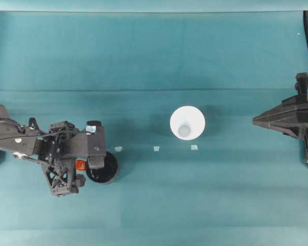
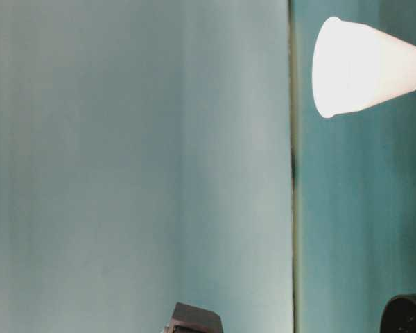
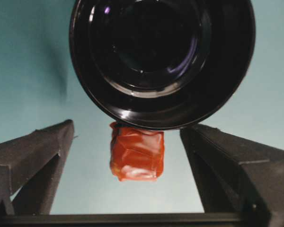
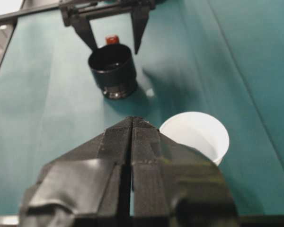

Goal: Put the paper cup into the moved red handle cup holder.

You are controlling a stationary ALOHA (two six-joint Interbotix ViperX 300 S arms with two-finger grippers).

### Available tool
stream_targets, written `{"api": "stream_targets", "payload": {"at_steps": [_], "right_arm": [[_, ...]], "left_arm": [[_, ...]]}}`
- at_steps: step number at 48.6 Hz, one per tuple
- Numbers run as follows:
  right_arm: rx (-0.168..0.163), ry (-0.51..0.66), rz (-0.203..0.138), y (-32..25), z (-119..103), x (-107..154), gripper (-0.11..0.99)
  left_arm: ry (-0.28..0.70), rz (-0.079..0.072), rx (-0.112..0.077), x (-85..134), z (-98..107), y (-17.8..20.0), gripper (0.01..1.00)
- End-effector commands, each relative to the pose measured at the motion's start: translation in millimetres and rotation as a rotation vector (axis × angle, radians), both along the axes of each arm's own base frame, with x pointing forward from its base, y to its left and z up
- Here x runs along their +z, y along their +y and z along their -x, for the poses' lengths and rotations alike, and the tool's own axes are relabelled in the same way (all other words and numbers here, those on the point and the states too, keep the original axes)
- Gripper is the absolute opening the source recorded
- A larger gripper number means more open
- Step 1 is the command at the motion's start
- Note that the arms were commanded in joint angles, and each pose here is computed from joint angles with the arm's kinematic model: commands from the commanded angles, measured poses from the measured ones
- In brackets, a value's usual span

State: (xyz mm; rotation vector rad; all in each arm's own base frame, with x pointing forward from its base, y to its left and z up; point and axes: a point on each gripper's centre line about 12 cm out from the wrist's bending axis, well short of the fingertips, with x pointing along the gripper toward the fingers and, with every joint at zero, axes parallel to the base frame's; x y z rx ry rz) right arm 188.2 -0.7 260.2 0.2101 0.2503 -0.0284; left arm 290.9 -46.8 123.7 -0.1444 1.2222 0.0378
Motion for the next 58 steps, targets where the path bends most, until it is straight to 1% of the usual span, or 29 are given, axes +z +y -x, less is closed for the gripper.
{"api": "stream_targets", "payload": {"at_steps": [1, 15, 16, 18, 20, 22, 24, 26, 27, 28, 31, 32, 33, 36, 40, 49, 52, 54, 55, 58], "right_arm": [[-0.005, -0.006, -0.013, -0.3, -1.2, 2.2, -0.11], [-0.005, -0.005, -0.013, -0.3, -1.1, 1.6, -0.11], [-0.005, -0.005, -0.013, -0.3, -1.1, 1.6, -0.11], [-0.005, -0.005, -0.013, -0.3, -1.1, 1.6, -0.11], [-0.005, -0.002, -0.013, -0.3, -1.3, 1.1, -0.11], [-0.005, -0.005, -0.012, -0.3, -1.1, 1.5, -0.11], [-0.005, -0.005, -0.013, -0.3, -1.1, 1.6, -0.11], [-0.005, -0.005, -0.013, -0.3, -1.1, 1.6, -0.11], [-0.005, -0.003, -0.013, -0.3, -1.0, 0.9, -0.11], [-0.005, -0.005, -0.013, -0.3, -1.1, 1.6, -0.11], [-0.005, -0.005, -0.013, -0.3, -1.1, 1.6, -0.11], [-0.005, -0.005, -0.013, -0.3, -1.1, 1.6, -0.11], [-0.005, -0.003, -0.013, -0.3, -1.1, 1.4, -0.11], [-0.005, -0.003, -0.013, -0.3, -1.0, 0.9, -0.11], [-0.005, -0.003, -0.013, -0.3, -1.1, 1.4, -0.11], [-0.005, -0.002, -0.013, -0.3, -0.9, 0.3, -0.11], [-0.005, 0.000, -0.013, -0.3, -0.8, 0.1, -0.11], [-0.005, 0.000, -0.013, -0.3, -0.8, 0.1, -0.11], [-0.005, 0.000, -0.015, -0.3, -0.7, -0.3, -0.11], [-0.005, -0.002, -0.015, -0.3, -0.9, 0.3, -0.11]], "left_arm": [[-0.017, -0.001, -0.008, 3.6, -3.2, -1.2, 0.983], [-0.025, 0.002, -0.002, 4.6, -4.6, -1.4, 0.976], [-0.025, 0.001, -0.003, 4.6, -4.6, -1.4, 0.971], [-0.029, 0.004, -0.001, 4.5, -4.8, -1.5, 0.952], [-0.036, 0.006, 0.002, 5.2, -5.9, -1.7, 0.914], [-0.036, 0.006, 0.001, 4.8, -6.1, -1.7, 0.849], [-0.037, 0.003, -0.005, 4.8, -6.1, -1.7, 0.757], [-0.038, 0.003, -0.008, 5.2, -6.1, -1.7, 0.638], [-0.037, 0.001, -0.010, 4.8, -6.1, -1.6, 0.554], [-0.039, 0.001, -0.012, 5.2, -6.1, -1.7, 0.492], [-0.039, -0.002, -0.019, 5.2, -6.1, -1.6, 0.323], [-0.039, -0.002, -0.019, 5.6, -6.4, -1.8, 0.284], [-0.039, -0.002, -0.019, 5.6, -6.4, -1.8, 0.271], [-0.044, -0.001, -0.019, 6.9, -6.8, -1.8, 0.271], [-0.041, -0.004, -0.023, 6.8, -6.5, -1.7, 0.271], [-0.038, -0.003, -0.022, 7.8, -6.6, -1.8, 0.271], [-0.045, -0.003, -0.023, 16.4, -8.6, -2.1, 0.271], [-0.052, -0.003, -0.022, 27.8, -10.1, -2.2, 0.271], [-0.056, -0.002, -0.022, 34.6, -10.8, -2.3, 0.271], [-0.076, 0.001, -0.019, 65.4, -12.5, -2.4, 0.271]]}}
